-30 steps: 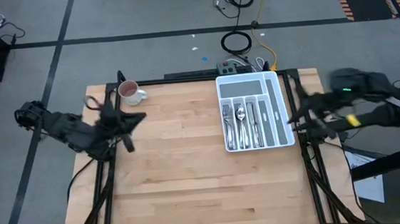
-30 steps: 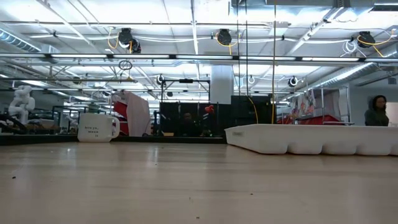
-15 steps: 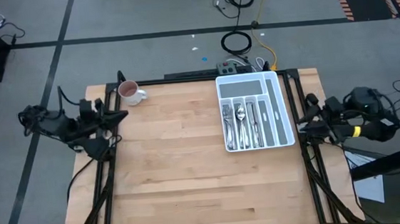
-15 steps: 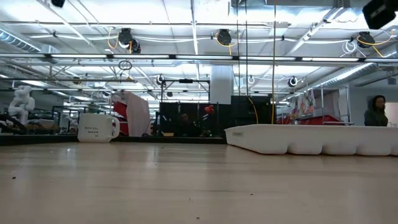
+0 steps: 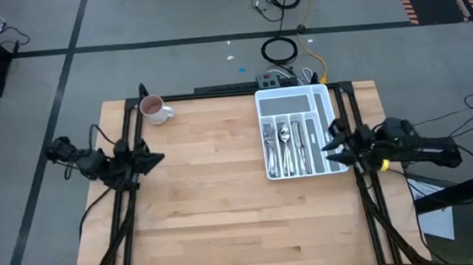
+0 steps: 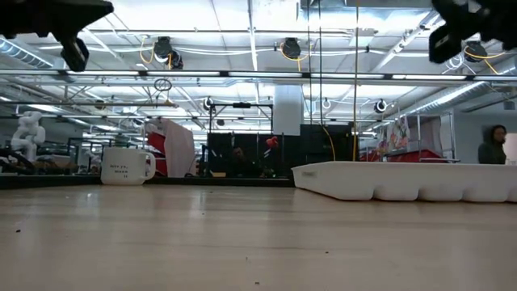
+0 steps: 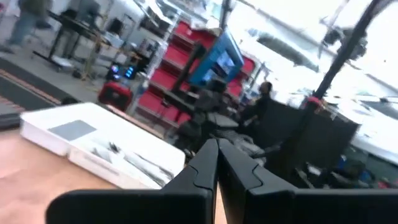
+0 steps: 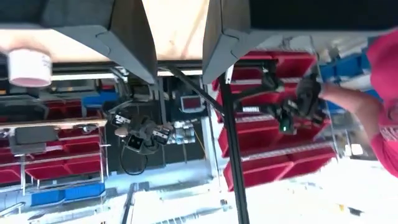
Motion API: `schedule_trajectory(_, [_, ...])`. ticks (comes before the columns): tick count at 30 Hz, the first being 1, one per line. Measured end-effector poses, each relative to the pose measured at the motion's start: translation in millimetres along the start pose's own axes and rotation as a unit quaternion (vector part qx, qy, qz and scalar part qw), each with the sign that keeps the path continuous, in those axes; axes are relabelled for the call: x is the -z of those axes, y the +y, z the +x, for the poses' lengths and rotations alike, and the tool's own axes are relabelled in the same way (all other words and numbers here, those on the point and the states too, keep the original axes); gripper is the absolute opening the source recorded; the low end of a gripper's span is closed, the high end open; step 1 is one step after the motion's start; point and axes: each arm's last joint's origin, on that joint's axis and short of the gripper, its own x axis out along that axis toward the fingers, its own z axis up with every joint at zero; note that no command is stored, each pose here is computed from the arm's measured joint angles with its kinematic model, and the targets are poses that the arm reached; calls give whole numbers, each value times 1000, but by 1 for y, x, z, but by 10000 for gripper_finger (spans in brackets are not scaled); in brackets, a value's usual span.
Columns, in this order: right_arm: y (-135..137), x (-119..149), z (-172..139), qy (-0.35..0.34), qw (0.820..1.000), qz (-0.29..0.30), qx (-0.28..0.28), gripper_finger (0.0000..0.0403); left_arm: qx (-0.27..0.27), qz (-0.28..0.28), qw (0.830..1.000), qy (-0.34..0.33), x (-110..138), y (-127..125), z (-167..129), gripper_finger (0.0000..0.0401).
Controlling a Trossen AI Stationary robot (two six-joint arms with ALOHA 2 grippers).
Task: Sort silverware
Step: Return to Home Position
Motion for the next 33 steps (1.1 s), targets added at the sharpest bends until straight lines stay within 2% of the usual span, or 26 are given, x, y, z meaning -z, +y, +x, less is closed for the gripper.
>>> schedule_trajectory(6, [-11,42,5,-48,998,26,-14,116,8,-15,999,34,28,8,2,15])
schedule_trajectory(13, [-12,48,6,-22,1000,-4,3,116,-17,-42,996,74,61,21,2,15])
schedule_trajectory(21, [-15,60,5,40,999,16,16,116,-27,-22,996,78,63,21,2,15])
schedule_trajectory(26, [-15,61,5,47,998,27,17,116,-32,-21,996,76,63,22,2,15])
schedule_trajectory(33, [-16,65,5,66,998,6,21,116,-32,-21,996,76,63,22,2,15])
